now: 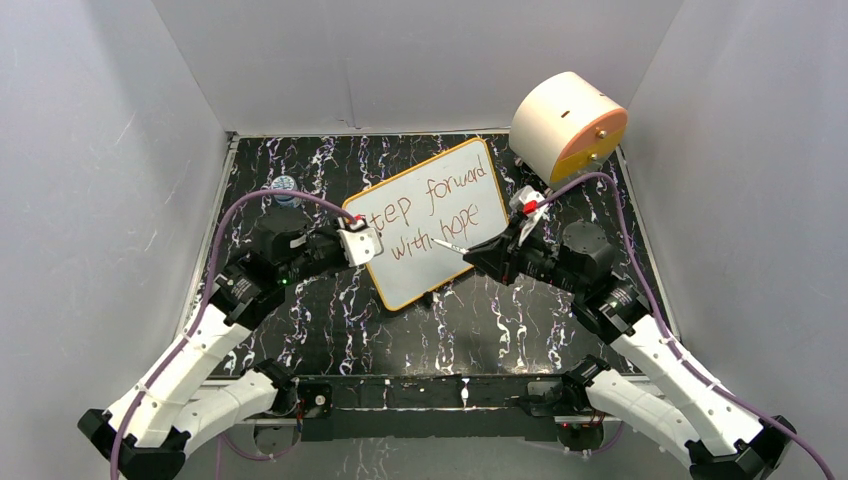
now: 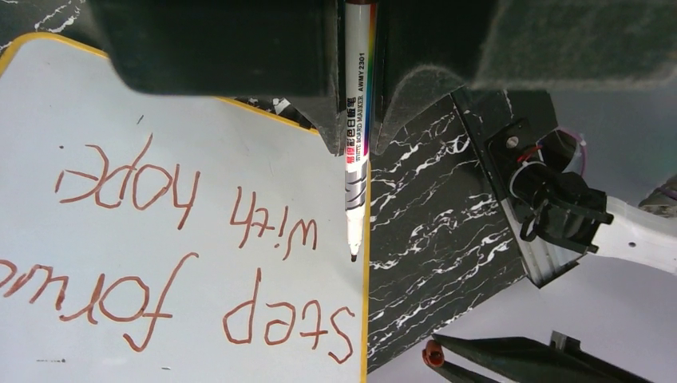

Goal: Write a sentence on the whiteboard
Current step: Close the whiteboard marker at the center of the board.

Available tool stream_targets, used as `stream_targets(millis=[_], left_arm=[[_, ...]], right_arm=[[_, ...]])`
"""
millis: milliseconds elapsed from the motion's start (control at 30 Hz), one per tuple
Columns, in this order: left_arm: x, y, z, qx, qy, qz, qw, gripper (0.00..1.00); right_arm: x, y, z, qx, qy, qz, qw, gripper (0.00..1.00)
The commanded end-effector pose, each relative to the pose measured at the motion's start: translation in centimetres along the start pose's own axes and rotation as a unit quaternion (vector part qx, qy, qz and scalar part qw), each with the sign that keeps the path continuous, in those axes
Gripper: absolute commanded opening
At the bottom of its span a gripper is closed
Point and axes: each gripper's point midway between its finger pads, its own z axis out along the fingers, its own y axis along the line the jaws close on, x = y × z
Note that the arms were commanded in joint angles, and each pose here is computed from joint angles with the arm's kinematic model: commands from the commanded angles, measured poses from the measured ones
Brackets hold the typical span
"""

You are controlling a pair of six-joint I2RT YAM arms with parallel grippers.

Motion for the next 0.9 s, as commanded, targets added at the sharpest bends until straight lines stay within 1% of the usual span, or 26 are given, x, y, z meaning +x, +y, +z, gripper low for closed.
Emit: stream_targets(millis=[0,200,467,667,867], left_arm=[[-1.2,0.1,0.2,0.005,-0.005,0.07,0.998,0.0],[-1.5,-1.1,1.7,0.023,0.01,0.121,0.992,0.0],[-2.4,-2.4,3.6,0.045,0.025,0.18,0.982,0.0],[-2.9,-3.1,4.2,0.049,0.026,0.201,0.978,0.0],[-3.4,-3.6,4.6,0.053,0.024,0.206,0.977,0.0]], right_arm=[[-3.4,1.7,0.1,-0.037,-0.041,-0.007,0.998,0.0],[-3.5,2.1,0.3,-0.052,-0.041,-0.002,0.998,0.0],[-2.6,2.0,0.8,-0.056,-0.024,0.006,0.998,0.0],[-1.9,2.3,1.1,-0.072,-0.011,0.011,0.997,0.0],[-1.6,2.8,1.1,-0.088,-0.001,0.014,0.996,0.0]])
